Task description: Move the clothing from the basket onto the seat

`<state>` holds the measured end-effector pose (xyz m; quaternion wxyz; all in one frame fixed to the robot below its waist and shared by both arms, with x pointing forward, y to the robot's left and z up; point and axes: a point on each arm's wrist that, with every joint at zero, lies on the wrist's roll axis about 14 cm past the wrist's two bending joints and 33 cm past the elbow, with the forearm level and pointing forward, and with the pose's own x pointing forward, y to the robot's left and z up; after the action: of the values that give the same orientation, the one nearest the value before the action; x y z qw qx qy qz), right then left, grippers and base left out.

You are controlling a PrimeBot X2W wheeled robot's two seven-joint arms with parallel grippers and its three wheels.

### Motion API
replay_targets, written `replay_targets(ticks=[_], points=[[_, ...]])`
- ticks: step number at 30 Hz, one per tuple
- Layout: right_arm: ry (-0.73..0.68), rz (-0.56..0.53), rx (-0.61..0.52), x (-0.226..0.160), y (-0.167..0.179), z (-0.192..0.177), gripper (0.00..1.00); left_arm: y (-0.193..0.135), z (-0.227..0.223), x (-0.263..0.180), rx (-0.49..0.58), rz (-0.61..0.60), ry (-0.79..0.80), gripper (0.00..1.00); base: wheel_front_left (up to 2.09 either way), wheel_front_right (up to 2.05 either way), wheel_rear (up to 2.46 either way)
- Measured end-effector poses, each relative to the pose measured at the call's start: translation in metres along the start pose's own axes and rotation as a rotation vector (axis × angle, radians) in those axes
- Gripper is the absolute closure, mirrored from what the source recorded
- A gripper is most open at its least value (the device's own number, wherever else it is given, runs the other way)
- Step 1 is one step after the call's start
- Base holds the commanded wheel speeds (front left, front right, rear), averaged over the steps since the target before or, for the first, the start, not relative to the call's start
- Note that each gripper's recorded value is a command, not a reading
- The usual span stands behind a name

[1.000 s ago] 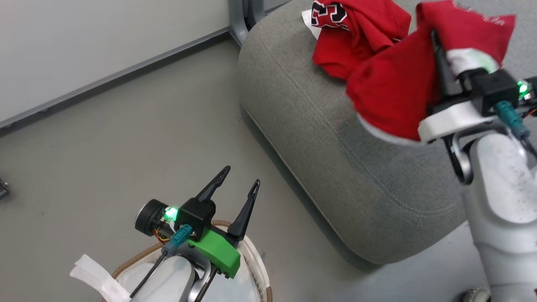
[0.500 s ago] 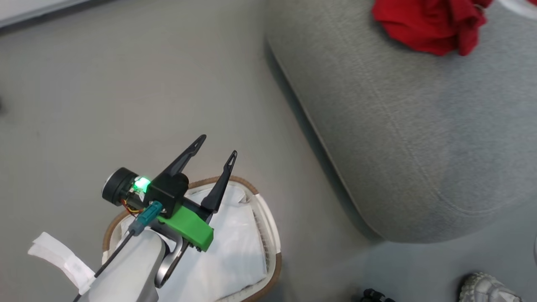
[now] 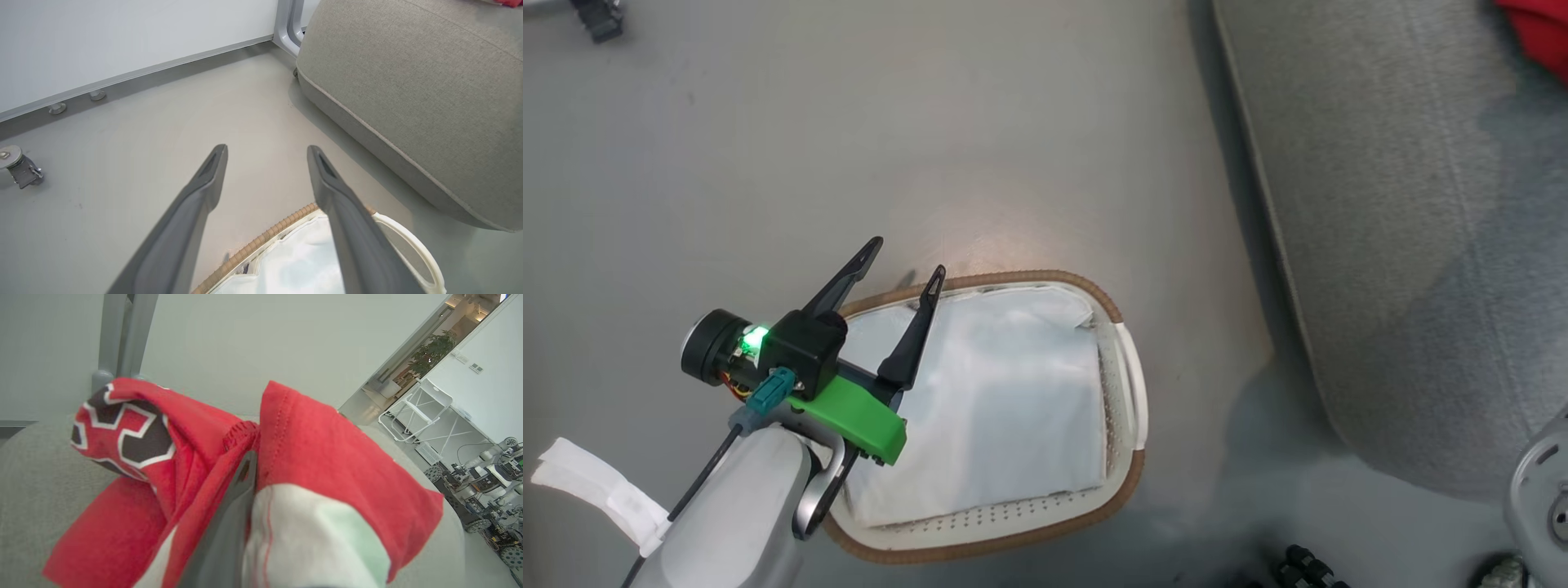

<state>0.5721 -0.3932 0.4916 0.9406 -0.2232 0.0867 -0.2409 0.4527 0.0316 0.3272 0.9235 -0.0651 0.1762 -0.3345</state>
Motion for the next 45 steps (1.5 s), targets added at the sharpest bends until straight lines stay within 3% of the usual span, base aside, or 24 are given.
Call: replay_targets(ticks=[6,17,23,29,35,45], points=[[0.084,0.024,0.054,-0.018,0.025,-0.058,0.0,0.009,-0.008,-0.008,-0.02,0.044,0.02,0.0,0.0,0.0,0.0],[0.15,0.041,0.084,-0.073,0.004,-0.091,0.0,-0.007,0.007,-0.021,-0.014,0.061,0.001,0.0,0.0,0.0,0.0],[0.101,0.063,0.125,-0.108,-0.006,-0.08,0.0,-0.015,0.019,-0.034,-0.023,0.097,-0.021,0.0,0.0,0.0,0.0],[0.015,0.144,0.179,-0.138,0.005,-0.054,0.0,-0.01,0.032,-0.05,-0.027,0.17,-0.055,0.0,0.0,0.0,0.0],[-0.12,0.278,0.297,-0.162,0.038,-0.005,0.0,0.008,0.051,-0.075,-0.02,0.286,-0.115,0.0,0.0,0.0,0.0],[-0.229,0.532,0.441,-0.204,0.108,0.052,0.0,0.046,0.063,-0.137,0.007,0.513,-0.174,0.0,0.0,0.0,0.0]])
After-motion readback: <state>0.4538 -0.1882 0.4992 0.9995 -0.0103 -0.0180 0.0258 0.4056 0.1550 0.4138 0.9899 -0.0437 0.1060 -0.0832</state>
